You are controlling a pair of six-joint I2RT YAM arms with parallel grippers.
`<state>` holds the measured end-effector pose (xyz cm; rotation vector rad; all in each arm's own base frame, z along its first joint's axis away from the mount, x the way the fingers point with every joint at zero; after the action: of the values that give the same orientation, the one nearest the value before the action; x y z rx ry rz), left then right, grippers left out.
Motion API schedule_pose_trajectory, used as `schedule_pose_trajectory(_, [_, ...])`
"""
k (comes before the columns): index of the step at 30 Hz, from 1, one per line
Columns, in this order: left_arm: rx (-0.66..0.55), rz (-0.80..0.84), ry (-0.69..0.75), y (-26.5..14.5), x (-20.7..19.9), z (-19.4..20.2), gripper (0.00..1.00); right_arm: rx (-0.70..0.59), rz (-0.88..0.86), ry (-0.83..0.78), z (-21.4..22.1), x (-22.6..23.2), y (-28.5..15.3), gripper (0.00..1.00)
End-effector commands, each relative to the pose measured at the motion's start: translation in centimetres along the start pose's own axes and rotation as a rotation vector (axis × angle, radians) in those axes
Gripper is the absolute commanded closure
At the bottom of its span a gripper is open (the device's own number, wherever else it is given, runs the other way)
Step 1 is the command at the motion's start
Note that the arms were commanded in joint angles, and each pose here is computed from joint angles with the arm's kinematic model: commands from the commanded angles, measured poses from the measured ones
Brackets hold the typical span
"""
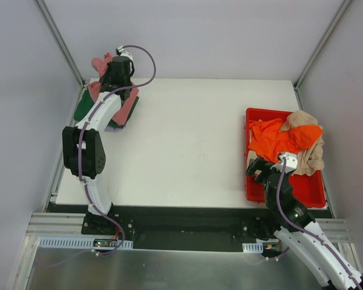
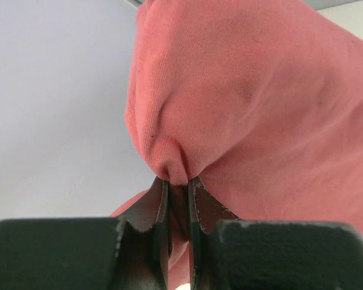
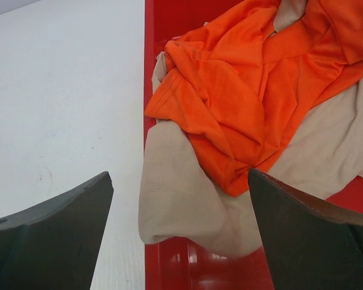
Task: Fold and stack the t-shirts
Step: Put the neatly folded tshirt into the corner of the board with the left arm
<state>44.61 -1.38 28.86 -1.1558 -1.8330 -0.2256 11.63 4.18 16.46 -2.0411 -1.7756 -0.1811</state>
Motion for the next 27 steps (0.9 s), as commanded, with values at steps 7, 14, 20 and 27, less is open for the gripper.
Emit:
schedule_pose_trajectory(7, [0.023, -0.064, -0.085, 5.3, 1.7, 0.8, 1.00, -0.019, 0.063, 0.016, -0.4, 0.0, 0.3, 0.04])
schedule_pose_trajectory(14, [0.073, -0.067, -0.066, 8.7, 0.2, 2.8, 1.00, -0.055, 0.063, 0.053, -0.5, -0.2, 0.2, 0.04])
schedule_pose_trajectory(20, [0.135, -0.072, -0.056, 9.7, -0.8, 4.6, 0.62, -0.056, 0.049, 0.039, -0.6, -0.2, 0.0, 0.04])
schedule_pose_trajectory(27, [0.109, -0.104, -0.221, 5.9, 3.0, 3.0, 0.01, 0.077, 0.043, -0.042, -0.8, 0.8, 0.0, 0.04])
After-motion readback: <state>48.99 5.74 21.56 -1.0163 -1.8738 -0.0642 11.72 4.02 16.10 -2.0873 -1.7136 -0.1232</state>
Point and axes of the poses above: each gripper's point midway between its finger pads, its own y axis out along the fingers, its own x axis along the line the jaws close on, z = x × y, the point moved 10 cm from there along -y, back along the fingers, and after that the axes turned 10 degrees about y, right-handed, at the moved point
